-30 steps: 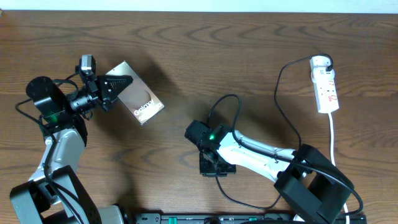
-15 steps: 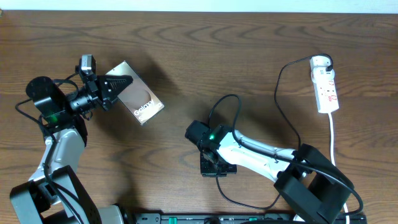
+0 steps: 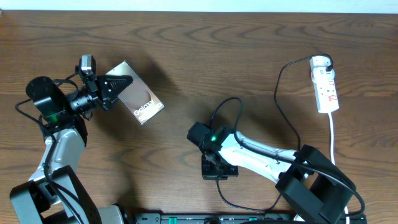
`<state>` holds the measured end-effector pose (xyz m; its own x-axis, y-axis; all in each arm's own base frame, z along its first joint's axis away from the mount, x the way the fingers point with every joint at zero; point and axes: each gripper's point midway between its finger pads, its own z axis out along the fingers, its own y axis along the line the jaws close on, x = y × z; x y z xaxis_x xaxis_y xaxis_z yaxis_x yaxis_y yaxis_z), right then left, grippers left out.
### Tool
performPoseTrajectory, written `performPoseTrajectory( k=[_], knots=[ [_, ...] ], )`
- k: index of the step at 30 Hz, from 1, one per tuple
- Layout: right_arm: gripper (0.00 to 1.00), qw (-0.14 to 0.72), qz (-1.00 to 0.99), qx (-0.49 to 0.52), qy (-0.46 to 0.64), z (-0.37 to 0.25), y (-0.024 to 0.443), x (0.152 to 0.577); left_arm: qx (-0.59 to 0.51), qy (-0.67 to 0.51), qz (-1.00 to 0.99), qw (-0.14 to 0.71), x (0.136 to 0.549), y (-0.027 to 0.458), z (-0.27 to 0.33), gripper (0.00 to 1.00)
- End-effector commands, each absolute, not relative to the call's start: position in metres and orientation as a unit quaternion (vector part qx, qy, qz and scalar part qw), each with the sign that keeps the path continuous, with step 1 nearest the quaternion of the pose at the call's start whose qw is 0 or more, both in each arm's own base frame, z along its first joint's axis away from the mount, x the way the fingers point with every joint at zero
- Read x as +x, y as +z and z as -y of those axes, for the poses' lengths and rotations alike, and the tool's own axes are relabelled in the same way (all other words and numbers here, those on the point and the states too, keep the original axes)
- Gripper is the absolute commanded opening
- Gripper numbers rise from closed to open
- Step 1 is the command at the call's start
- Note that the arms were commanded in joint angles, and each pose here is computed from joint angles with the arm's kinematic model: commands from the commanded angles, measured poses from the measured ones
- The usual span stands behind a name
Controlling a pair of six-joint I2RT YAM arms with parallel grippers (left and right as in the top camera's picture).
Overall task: Plug charger to phone and switch on socket
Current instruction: 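Lift the plug with the right gripper toward the phone's bottom port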
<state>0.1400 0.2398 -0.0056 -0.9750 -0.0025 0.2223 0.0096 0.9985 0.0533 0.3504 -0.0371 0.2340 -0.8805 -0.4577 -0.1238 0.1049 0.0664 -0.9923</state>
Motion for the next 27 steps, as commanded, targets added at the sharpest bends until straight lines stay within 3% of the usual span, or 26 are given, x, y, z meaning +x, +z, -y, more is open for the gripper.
performPoseTrajectory(
  k=[1, 8, 13, 17, 27],
  knots=[
    [0.01, 0.144, 0.989, -0.005, -0.016, -0.229, -0.021, 0.131, -0.092, -0.668, -0.703, 0.227, 0.351, 0.249, 0.037, 0.07],
    [0.01, 0.165, 0.970, 0.058, -0.168, -0.264, 0.015, 0.166, -0.092, -0.668, -0.702, 0.226, 0.351, 0.249, 0.037, 0.07],
    [0.01, 0.185, 0.864, 0.182, -0.431, -0.307, 0.082, 0.172, -0.092, -0.668, -0.702, 0.226, 0.351, 0.249, 0.037, 0.07],
    [0.01, 0.132, 0.738, 0.280, -0.599, -0.311, 0.135, 0.172, -0.092, -0.668, -0.703, 0.227, 0.351, 0.249, 0.037, 0.07],
    [0.01, 0.024, 0.657, 0.408, -0.634, -0.308, 0.144, 0.164, -0.091, -0.669, -0.703, 0.226, 0.350, 0.249, 0.037, 0.07]
  ],
)
